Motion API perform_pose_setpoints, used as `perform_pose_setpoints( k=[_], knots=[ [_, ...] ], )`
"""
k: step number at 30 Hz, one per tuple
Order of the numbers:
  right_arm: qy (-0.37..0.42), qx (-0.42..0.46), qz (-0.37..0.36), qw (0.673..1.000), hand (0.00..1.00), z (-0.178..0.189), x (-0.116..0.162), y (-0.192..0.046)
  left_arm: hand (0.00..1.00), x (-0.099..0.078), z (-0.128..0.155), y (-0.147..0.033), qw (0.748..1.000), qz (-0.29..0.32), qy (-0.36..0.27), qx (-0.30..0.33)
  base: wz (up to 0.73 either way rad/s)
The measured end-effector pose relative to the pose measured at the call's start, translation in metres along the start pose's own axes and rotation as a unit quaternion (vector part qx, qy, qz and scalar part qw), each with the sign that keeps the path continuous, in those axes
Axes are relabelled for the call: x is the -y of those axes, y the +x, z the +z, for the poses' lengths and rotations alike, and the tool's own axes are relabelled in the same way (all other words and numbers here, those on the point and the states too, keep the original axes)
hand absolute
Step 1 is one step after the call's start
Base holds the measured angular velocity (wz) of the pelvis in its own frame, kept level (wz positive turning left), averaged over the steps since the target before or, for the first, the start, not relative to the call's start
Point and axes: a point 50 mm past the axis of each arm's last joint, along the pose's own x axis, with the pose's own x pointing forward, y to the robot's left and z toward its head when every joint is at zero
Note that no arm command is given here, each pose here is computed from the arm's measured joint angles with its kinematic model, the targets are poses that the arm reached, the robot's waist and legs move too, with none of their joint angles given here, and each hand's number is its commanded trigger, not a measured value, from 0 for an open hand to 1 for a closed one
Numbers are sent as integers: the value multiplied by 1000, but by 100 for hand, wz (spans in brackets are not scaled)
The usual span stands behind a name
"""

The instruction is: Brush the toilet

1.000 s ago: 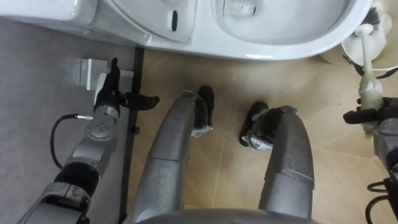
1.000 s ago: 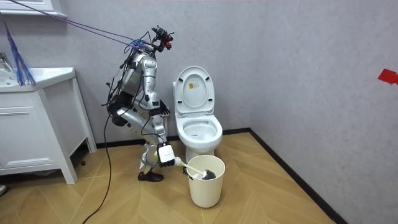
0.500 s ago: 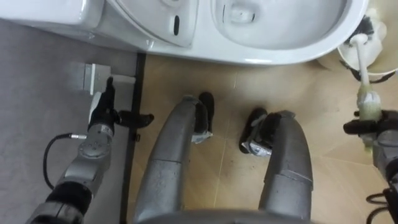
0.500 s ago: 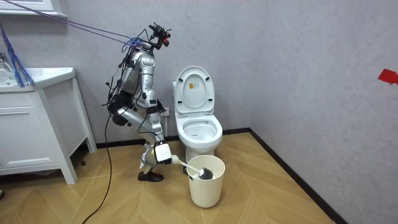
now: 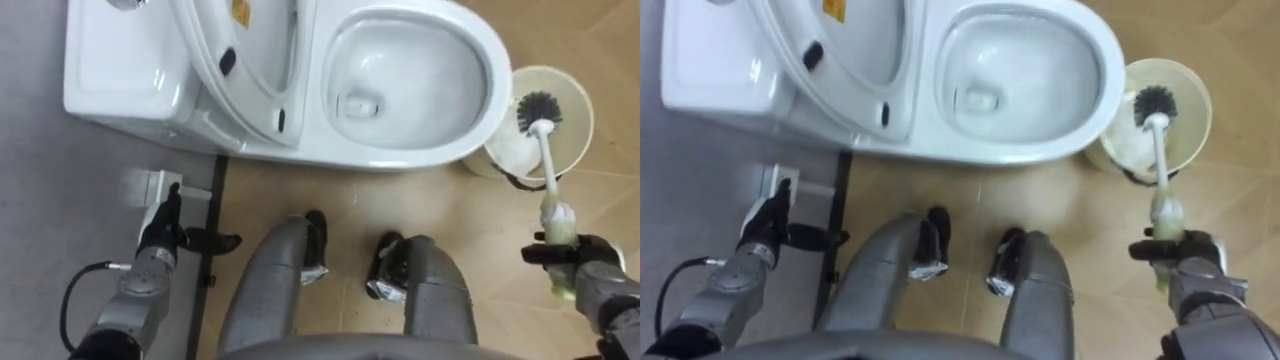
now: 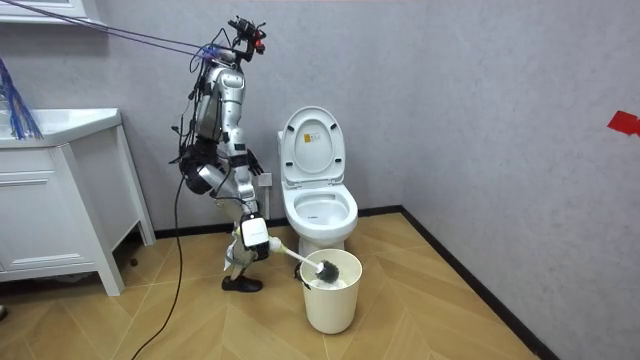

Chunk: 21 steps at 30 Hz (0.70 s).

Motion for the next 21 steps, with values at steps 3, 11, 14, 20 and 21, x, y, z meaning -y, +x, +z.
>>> perform_pose_setpoints(
  k=[3,11,14,20,21],
  knots=[
    [17,-16,11,1000,100,-15,-6,-2,0,-4,-17,-7,1000,9,-4,-23,4],
    [37,-45,38,998,100,-64,-16,-14,0,-17,-62,-41,997,17,-27,-67,16],
    [38,-39,54,997,100,-66,-23,-17,0,-16,-65,-48,998,10,-12,-62,11],
    [19,4,76,997,100,-55,-30,-19,0,-17,-62,-60,999,25,14,-30,12],
    [14,12,78,997,100,-52,-31,-19,0,-17,-60,-61,999,29,20,-25,11]
  ],
)
